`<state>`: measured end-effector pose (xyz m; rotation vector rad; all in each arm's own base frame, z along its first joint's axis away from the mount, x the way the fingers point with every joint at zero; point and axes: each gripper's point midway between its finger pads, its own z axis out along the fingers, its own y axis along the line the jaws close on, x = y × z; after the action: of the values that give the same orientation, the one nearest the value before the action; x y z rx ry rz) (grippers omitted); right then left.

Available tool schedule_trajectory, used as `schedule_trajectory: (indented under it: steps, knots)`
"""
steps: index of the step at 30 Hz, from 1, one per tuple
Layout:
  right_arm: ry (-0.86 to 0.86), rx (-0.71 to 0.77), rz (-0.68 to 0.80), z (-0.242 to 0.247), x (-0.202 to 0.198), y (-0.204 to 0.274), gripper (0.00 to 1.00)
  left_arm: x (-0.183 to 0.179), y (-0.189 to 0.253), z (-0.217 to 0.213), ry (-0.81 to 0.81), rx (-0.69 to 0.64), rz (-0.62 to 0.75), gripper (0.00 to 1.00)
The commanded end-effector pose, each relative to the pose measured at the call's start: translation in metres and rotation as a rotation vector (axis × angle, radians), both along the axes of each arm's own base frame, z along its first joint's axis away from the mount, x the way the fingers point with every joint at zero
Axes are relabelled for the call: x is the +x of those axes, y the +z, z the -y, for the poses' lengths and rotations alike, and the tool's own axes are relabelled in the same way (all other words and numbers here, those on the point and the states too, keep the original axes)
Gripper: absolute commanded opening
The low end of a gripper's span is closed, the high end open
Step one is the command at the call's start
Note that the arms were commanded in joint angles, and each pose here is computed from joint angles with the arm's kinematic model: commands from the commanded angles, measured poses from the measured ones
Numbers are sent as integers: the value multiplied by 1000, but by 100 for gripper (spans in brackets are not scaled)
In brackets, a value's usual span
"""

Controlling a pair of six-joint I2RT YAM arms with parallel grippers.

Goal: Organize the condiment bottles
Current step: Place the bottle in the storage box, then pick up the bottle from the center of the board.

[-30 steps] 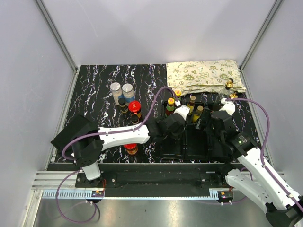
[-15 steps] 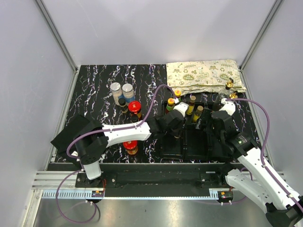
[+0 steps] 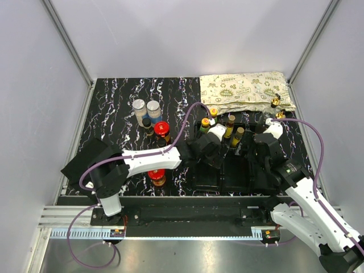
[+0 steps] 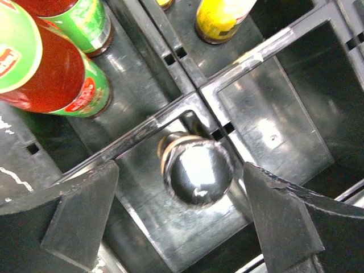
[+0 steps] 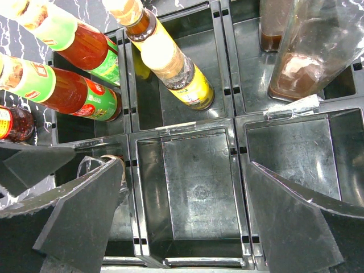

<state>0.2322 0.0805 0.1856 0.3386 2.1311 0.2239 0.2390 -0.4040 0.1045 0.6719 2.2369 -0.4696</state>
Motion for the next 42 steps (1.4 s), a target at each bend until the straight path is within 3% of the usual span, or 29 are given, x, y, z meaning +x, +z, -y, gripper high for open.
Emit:
schedule_trajectory:
  steps: [1, 13, 17, 25, 32, 42]
  knots:
    - [-31, -2, 36, 5, 4, 13, 100, 15, 60, -4, 38, -57, 121, 99]
    - [-33, -11, 28, 6, 5, 12, 100, 27, 111, -84, 234, -32, 265, 99]
    - [-33, -10, 30, 5, 5, 13, 100, 42, 92, -134, 400, 16, 208, 99]
    - [-34, -11, 26, 5, 6, 12, 100, 52, 70, -201, 635, -35, 133, 99]
    - [-33, -7, 19, 4, 6, 10, 100, 56, 61, -222, 714, -41, 116, 99]
    - [-38, -11, 15, 5, 6, 8, 100, 62, 26, -217, 700, -13, 32, 95]
